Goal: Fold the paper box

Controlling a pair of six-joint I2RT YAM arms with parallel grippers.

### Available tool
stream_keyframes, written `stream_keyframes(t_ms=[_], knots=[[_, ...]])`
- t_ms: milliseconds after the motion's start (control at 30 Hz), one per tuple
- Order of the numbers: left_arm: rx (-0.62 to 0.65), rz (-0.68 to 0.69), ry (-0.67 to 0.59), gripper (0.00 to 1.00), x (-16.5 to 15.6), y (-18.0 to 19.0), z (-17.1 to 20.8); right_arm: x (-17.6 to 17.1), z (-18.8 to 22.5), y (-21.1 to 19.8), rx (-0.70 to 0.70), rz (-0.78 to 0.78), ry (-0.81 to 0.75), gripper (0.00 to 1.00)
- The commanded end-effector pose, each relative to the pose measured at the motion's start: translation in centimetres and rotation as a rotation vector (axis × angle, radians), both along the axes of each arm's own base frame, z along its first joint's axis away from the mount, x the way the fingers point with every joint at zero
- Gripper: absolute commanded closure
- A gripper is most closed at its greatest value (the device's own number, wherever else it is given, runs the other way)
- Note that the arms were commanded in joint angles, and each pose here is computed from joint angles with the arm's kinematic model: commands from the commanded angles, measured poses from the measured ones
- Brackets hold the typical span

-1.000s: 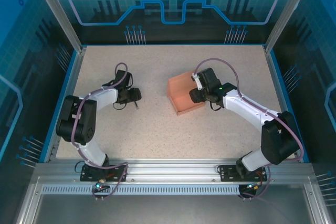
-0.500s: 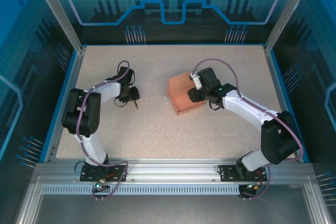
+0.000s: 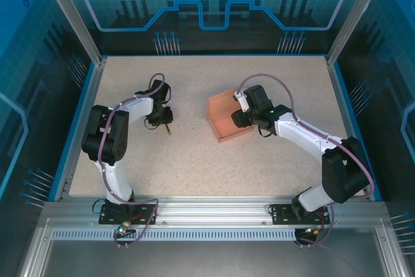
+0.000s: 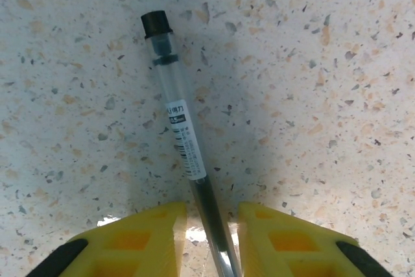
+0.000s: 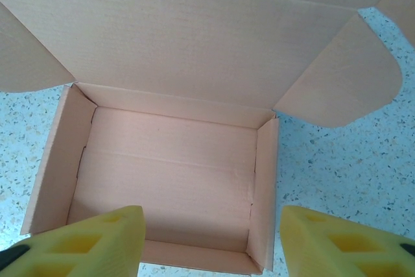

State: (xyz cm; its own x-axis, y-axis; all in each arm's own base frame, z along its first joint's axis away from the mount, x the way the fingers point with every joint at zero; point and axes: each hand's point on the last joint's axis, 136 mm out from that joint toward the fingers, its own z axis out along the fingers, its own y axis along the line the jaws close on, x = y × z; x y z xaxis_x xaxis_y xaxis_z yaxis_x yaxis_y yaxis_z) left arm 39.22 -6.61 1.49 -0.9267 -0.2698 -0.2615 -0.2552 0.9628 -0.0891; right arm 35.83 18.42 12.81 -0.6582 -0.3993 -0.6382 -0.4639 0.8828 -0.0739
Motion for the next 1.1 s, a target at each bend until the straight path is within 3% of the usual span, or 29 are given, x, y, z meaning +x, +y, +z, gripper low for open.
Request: stream_keyframes(t_ms=[0, 167, 433, 600, 800, 867, 933, 1067], knots=[[0.02, -0.027, 0.057, 0.74, -0.8, -0.2, -0.9, 0.0, 0.1, 0.4, 0.017, 0.023, -0.011, 0.42], [0.014, -0.032, 0.043, 0.84, -0.7, -0.3, -0.6, -0.2, 0.7, 0.4, 0.027, 0.02, -0.014, 0.42], [0.01, -0.04, -0.053, 0.88, -0.4, -0.3, 1.2, -0.9, 1.7, 0.9, 0.067, 0.039, 0.004, 0.41], [-0.009, -0.058, -0.145, 0.88, -0.3, -0.8, 3.4, -3.5, 3.0, 4.4, 0.257, 0.25, 0.076, 0.4], [-0.045, -0.105, -0.303, 0.88, -0.3, -2.3, 8.2, -7.1, 6.4, 7.0, 0.462, 0.484, 0.132, 0.37], [-0.068, -0.131, -0.369, 0.88, -0.4, -3.1, 10.4, -8.0, 7.6, 7.8, 0.534, 0.546, 0.149, 0.31], [-0.093, -0.157, -0.428, 0.88, -0.7, -3.9, 12.6, -8.3, 8.1, 8.2, 0.57, 0.564, 0.16, 0.24], [-0.146, -0.242, -0.538, 0.88, -1.7, -6.2, 16.9, -6.4, 8.3, 7.2, 0.536, 0.45, 0.121, 0.2]])
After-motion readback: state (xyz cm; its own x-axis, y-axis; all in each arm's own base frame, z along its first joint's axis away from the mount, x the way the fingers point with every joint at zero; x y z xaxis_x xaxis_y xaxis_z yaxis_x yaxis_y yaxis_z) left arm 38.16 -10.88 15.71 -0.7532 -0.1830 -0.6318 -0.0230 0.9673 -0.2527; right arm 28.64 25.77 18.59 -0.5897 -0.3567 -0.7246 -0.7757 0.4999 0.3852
